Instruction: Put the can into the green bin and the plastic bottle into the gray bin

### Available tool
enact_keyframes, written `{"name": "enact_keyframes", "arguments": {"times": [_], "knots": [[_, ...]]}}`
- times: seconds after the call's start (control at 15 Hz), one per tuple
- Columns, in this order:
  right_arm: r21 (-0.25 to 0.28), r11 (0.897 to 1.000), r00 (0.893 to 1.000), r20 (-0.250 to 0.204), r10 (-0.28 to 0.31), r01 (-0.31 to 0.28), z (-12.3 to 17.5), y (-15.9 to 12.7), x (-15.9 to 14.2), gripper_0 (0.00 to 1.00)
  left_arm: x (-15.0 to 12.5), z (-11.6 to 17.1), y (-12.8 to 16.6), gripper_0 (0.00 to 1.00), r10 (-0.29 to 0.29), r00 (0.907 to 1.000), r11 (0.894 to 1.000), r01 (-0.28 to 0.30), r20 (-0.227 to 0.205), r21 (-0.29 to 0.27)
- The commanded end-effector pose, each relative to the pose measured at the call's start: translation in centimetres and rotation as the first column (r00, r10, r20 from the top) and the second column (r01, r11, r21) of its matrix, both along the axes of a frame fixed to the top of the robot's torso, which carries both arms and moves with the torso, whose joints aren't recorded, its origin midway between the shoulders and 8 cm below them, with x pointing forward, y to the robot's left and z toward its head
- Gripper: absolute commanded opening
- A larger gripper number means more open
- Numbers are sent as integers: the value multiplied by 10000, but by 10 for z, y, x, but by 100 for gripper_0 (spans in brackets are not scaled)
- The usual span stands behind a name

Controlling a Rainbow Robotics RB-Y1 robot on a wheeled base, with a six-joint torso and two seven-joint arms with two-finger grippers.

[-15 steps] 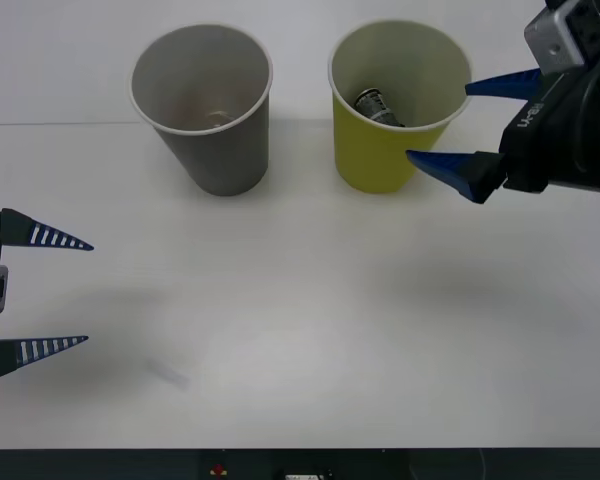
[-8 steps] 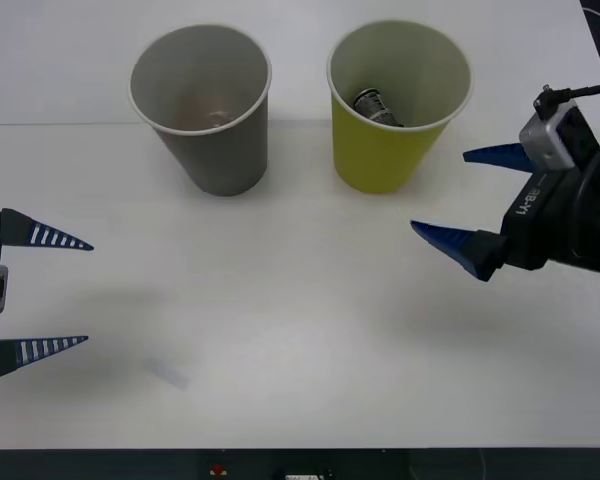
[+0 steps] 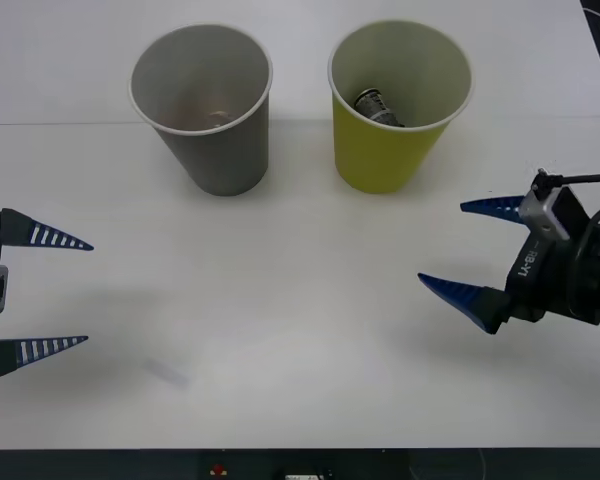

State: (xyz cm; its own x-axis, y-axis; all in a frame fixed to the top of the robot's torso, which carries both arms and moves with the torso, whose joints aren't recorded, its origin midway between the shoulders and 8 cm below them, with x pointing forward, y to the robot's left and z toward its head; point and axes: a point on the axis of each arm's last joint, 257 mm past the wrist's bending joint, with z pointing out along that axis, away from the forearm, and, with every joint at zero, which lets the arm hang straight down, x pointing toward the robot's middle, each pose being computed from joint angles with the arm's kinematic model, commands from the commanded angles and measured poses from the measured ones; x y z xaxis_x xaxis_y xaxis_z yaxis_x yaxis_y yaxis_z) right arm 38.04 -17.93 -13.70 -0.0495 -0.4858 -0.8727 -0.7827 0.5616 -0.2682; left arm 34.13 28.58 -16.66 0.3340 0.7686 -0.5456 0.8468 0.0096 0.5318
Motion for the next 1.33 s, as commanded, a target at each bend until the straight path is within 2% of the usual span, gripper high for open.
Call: {"name": "enact_keyframes", "arguments": {"times": [0.07, 0.47, 0.6, 0.67, 0.73, 0.8, 0.93, 1.0, 1.33], "knots": [[27, 9997, 9997, 45, 224, -224, -20, -6, 2, 100, 0, 0, 0, 100, -1, 10000, 10000, 1, 0, 0], [-292, 9995, 9992, 388, 131, -120, -52, -24, -7, 100, 0, 0, 0, 100, -1, 10000, 10000, 1, 0, 0], [-150, 9995, 9989, 393, 273, -268, -62, -27, -12, 100, 0, 0, 0, 100, -1, 10000, 10000, 1, 0, 0], [-204, 9991, 9982, 467, 381, -372, -67, -29, -12, 100, 0, 0, 0, 100, -1, 10000, 10000, 1, 0, 0], [-495, 9981, 9973, 619, 389, -359, -70, -34, -11, 100, 0, 0, 0, 100, -1, 10000, 10000, 1, 0, 0], [-1009, 9943, 9968, 671, 426, -357, -69, -42, -11, 100, 0, 0, 0, 100, -1, 10000, 10000, 1, 0, 0], [-2096, 9770, 9958, 722, 563, -400, -63, -58, -12, 100, 0, 0, 0, 100, -1, 10000, 10000, 1, 0, 0], [-2465, 9679, 9967, 501, 637, -495, -61, -64, -16, 100, 0, 0, 0, 100, -1, 10000, 10000, 1, 0, 0], [-3474, 9310, 9929, -1, 1193, -1119, -53, -82, -29, 100, 0, 0, 0, 100, -1, 10000, 10000, 1, 0, 0]]}}
